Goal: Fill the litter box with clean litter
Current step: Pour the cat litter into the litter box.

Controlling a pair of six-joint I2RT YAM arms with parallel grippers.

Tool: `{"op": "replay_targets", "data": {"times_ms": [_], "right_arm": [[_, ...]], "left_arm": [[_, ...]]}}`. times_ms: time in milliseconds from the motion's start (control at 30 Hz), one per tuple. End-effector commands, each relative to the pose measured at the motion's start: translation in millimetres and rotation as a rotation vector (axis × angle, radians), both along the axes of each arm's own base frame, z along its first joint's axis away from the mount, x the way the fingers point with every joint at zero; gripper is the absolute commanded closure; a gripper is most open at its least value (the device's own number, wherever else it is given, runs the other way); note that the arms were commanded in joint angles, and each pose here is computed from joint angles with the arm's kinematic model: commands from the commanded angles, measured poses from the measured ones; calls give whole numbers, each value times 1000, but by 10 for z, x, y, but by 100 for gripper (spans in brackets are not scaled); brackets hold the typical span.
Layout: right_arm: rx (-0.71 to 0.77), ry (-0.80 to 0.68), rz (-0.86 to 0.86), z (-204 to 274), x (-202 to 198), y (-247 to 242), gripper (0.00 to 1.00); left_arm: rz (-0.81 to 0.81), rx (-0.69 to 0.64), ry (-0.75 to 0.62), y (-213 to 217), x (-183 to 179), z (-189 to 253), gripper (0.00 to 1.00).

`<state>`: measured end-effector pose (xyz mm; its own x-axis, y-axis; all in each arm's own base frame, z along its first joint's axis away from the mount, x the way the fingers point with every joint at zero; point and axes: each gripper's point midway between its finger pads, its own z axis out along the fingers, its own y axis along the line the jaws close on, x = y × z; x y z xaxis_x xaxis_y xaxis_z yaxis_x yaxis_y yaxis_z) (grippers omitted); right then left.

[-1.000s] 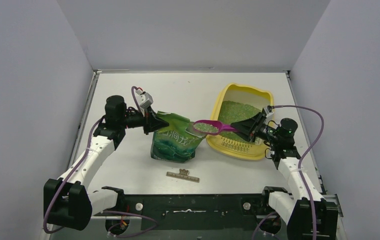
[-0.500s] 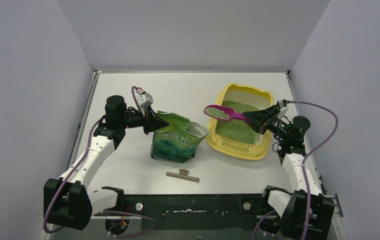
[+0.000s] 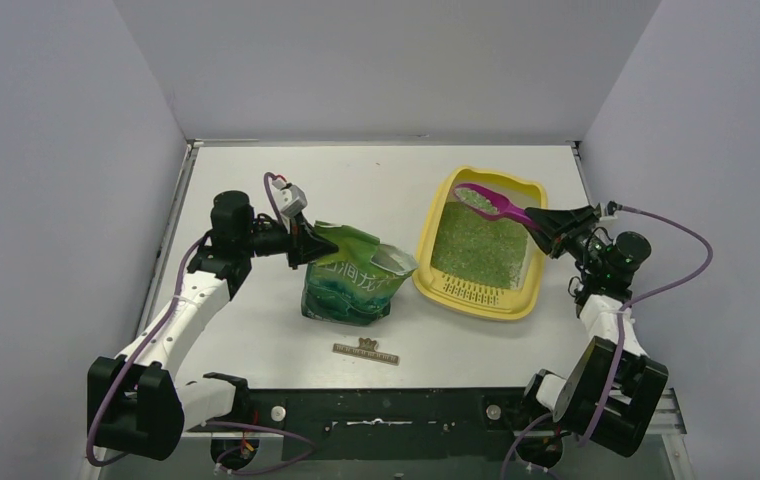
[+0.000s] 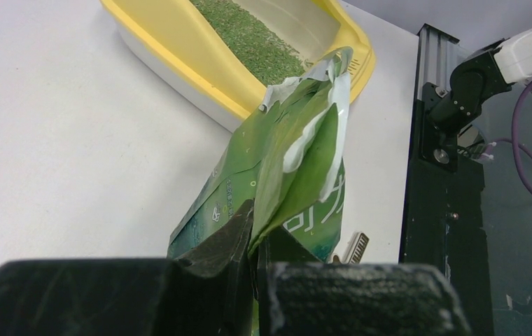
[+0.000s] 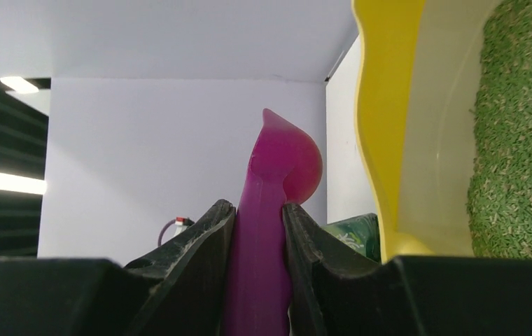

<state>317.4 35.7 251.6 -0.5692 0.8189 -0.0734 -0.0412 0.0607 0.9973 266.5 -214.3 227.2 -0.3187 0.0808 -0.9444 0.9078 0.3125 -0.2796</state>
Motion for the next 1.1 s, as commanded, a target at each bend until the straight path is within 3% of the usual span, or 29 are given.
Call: {"op": "replay_targets", "data": {"times_ms": [0, 100, 333, 600, 700, 733, 1067], "right_arm": [[-41, -98, -106, 203, 136, -237, 100], [-81, -64, -149, 100, 192, -324, 100], [-225, 59, -226, -178, 209, -454, 100], [-303, 104, -267, -211, 236, -552, 100], [-342, 126, -264, -235, 266, -575, 100], [-356, 138, -264, -252, 279, -582, 100], [-450, 152, -243, -190, 588, -467, 100]], "left_arm": [[-7, -10, -47, -32, 17, 149, 98], [2, -8, -51, -24, 21, 163, 92], [42, 4, -71, 15, 51, 202, 65], [122, 39, -55, 111, 131, 218, 49], [136, 46, -52, 131, 144, 220, 25], [140, 46, -54, 136, 147, 223, 21], [257, 86, -37, 290, 273, 260, 17]]}}
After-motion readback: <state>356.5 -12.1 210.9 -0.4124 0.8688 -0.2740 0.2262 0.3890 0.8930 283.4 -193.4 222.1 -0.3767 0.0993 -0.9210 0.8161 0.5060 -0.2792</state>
